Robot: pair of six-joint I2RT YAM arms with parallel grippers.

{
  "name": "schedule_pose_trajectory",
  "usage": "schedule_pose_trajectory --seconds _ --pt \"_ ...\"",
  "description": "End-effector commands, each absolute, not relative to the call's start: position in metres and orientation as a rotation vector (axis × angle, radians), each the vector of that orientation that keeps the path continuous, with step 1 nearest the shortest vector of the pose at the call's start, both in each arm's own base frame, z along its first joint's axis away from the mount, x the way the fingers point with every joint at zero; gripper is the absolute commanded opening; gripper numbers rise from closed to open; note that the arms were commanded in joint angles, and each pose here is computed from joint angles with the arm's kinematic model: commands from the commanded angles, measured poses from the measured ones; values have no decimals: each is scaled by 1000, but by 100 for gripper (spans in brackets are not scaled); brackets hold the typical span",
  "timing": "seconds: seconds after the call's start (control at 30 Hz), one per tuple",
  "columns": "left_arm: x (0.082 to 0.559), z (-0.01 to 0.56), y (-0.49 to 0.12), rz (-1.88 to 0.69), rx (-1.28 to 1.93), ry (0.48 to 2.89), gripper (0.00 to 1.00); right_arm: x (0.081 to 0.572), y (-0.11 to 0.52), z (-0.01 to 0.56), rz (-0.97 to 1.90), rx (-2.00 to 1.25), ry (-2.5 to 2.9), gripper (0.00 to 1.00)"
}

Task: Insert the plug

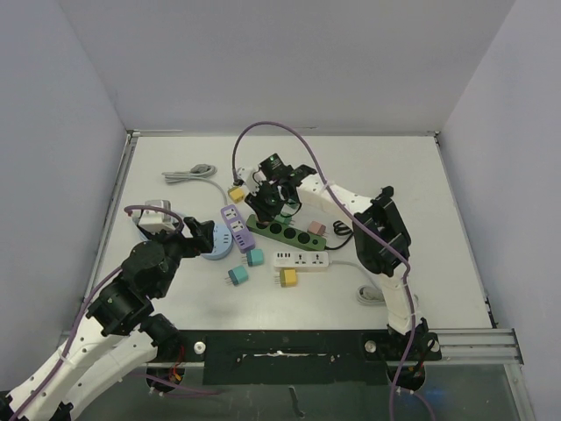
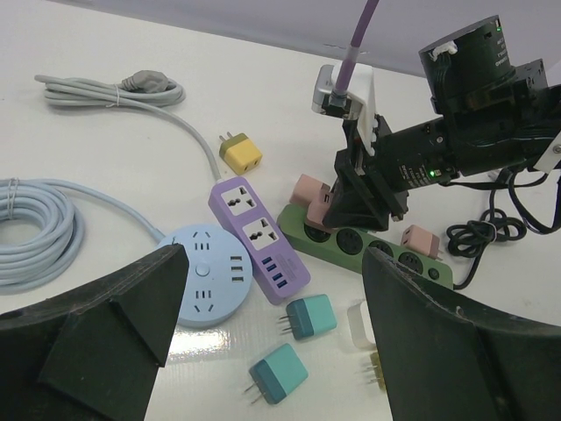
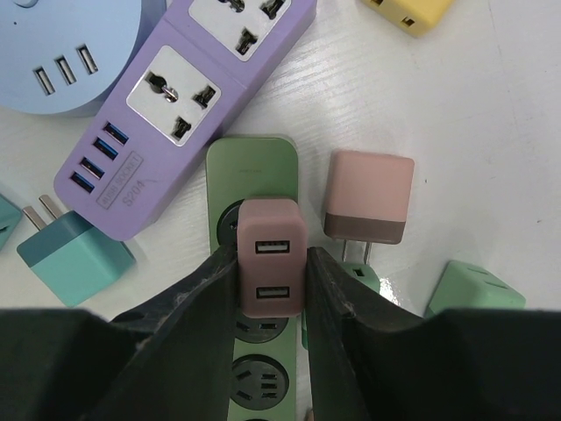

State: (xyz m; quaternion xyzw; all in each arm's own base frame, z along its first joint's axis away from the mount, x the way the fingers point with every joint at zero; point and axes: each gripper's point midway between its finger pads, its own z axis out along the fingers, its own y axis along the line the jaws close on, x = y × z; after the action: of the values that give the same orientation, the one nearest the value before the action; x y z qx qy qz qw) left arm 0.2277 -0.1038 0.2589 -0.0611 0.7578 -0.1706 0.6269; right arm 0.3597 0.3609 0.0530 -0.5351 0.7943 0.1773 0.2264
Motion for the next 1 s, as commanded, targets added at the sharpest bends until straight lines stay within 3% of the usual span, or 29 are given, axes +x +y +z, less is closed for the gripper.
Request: schedule_pose_trajectory --seconds 0.0,0.13,0.27,0.37,0.47,0.6,0.8,0.97 --pt "231 268 -102 -386 -155 1712 80 306 265 -119 107 -1721 2582 0" --pt "231 268 -102 -386 -153 1714 80 305 267 -109 125 -1691 2558 0" --pt "232 267 -104 -387 -149 1718 80 322 311 -44 324 -1524 2426 3" --pt "234 266 -107 -388 -138 1723 80 346 341 19 383 -1351 2329 20" --pt "236 267 -112 -390 -121 1735 80 367 359 84 451 -1177 2232 47" --pt "238 265 -119 -394 -96 1762 82 379 366 148 529 -1004 2114 67" --pt "241 259 -126 -401 -80 1790 83 402 325 185 507 -665 2106 72" --pt "241 256 -136 -456 -77 1795 83 426 268 158 368 -478 2220 71"
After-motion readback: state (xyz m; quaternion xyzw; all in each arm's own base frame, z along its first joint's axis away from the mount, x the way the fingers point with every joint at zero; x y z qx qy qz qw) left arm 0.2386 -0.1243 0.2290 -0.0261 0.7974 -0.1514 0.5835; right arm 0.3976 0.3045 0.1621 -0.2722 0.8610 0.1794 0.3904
